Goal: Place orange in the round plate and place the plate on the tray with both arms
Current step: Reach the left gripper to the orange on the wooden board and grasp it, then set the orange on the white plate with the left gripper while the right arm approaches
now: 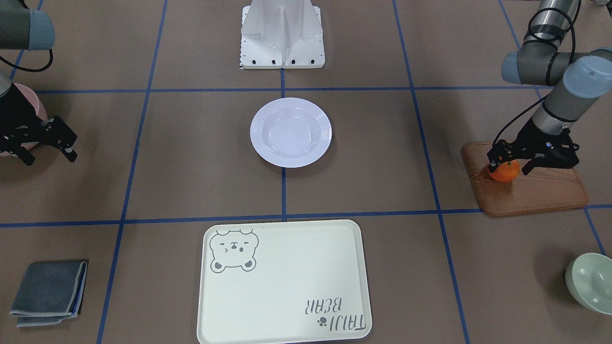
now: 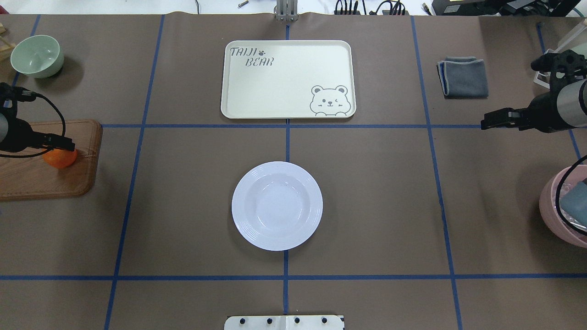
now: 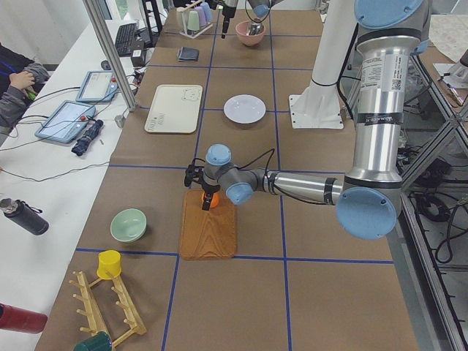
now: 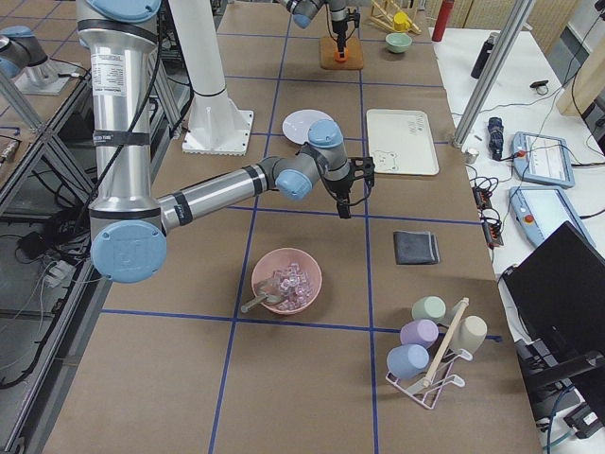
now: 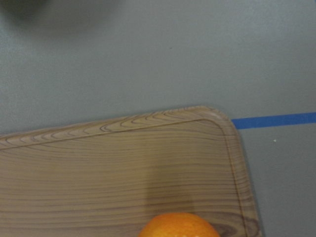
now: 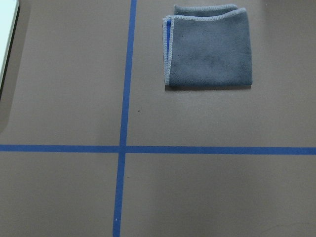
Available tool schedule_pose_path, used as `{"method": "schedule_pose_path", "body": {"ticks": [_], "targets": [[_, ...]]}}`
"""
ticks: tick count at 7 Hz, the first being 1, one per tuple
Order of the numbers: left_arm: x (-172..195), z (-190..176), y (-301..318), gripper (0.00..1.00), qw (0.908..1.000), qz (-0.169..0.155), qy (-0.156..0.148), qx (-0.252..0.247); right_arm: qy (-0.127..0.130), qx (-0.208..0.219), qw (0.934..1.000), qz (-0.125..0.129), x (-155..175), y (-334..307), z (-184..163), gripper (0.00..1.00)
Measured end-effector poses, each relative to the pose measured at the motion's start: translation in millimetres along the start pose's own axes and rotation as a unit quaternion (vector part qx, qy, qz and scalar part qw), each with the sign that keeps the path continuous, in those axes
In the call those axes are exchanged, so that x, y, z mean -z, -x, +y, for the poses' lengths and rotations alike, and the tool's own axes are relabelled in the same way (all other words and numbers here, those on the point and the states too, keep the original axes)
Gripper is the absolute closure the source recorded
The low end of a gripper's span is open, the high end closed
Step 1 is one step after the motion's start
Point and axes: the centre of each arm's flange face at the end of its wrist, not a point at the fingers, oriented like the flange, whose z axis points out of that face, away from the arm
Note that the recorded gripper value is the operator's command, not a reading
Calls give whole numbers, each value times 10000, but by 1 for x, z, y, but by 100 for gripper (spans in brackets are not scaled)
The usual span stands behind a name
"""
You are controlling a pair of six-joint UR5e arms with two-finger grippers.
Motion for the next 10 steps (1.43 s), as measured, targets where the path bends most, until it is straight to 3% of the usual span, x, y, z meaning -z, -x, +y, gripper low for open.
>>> {"method": "schedule_pose_path", "body": {"ticks": [1, 2, 5, 7, 9, 10], "targets": [[-7, 5, -2, 67, 10000, 55, 19, -62, 1, 1, 10000, 1, 0, 0, 0, 0], [-10, 8, -4, 100, 9999, 92, 20, -92, 3, 2, 10000, 1, 0, 0, 0, 0], [0, 6, -15, 100, 9997, 202, -62, -133, 3, 3, 10000, 0, -1, 0, 0, 0], [34, -13, -58, 100, 9991, 367, -195, 87, 7, 22, 10000, -22, -2, 3, 0, 0], [62, -52, -175, 100, 9964, 340, -186, 751, -4, 65, 9999, -106, -2, 12, 1, 0], [70, -61, -256, 100, 9948, 136, -104, 1006, -55, 13, 9998, -202, -1, 16, 1, 0]]}}
